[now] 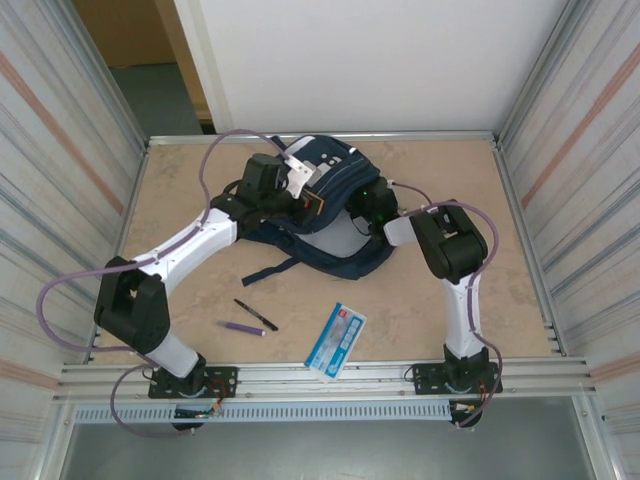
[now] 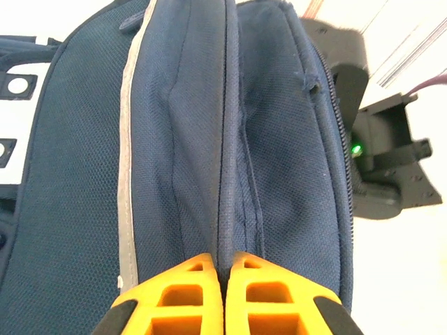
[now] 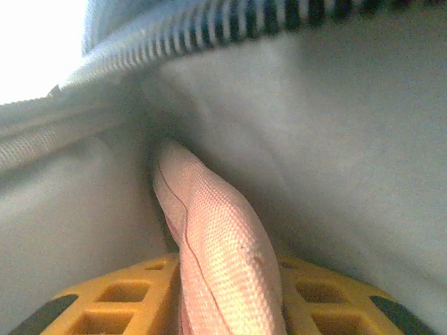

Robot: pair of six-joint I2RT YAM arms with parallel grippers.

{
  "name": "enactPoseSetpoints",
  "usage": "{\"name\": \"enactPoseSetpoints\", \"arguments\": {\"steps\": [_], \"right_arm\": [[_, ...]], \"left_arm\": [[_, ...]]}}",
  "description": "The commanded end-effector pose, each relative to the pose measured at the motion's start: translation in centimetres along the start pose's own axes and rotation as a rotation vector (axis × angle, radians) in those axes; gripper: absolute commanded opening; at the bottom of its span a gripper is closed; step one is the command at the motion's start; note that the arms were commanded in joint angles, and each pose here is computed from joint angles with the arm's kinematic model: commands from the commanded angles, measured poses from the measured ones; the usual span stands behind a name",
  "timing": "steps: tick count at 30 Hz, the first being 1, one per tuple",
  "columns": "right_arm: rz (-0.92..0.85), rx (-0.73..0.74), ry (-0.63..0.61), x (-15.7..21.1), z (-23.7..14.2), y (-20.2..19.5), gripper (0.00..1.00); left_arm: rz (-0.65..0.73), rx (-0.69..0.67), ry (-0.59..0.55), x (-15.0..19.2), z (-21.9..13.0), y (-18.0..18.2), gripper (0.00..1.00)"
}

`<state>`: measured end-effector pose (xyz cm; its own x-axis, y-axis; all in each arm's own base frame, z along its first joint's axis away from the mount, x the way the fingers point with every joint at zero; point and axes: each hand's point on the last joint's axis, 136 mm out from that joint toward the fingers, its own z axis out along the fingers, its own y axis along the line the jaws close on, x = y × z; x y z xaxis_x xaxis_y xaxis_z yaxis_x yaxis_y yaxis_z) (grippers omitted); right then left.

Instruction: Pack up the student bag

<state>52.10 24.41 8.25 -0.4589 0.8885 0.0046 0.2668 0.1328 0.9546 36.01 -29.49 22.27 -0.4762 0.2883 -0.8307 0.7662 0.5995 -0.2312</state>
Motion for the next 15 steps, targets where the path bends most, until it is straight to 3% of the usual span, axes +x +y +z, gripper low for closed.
{"name": "enactPoseSetpoints", "arguments": {"steps": [1,12,15], "right_arm": [[-0.072,0.102,0.07,-1.5,-2.3,-1.0,0.39],[-0.262,0.276,0.241,-3.1,-9.0,-1.0,0.48],[-0.397,0.314,0.269,-3.0,-11.6,-0.7,0.48]], "left_arm": [[0.028,-0.032,-0.118,-2.4,-2.6,0.2,0.0],[-0.012,-0.096,-0.104,-0.8,-1.9,2.3,0.0],[-0.008,-0.111,-0.091,0.3,-1.4,2.8,0.0]]}}
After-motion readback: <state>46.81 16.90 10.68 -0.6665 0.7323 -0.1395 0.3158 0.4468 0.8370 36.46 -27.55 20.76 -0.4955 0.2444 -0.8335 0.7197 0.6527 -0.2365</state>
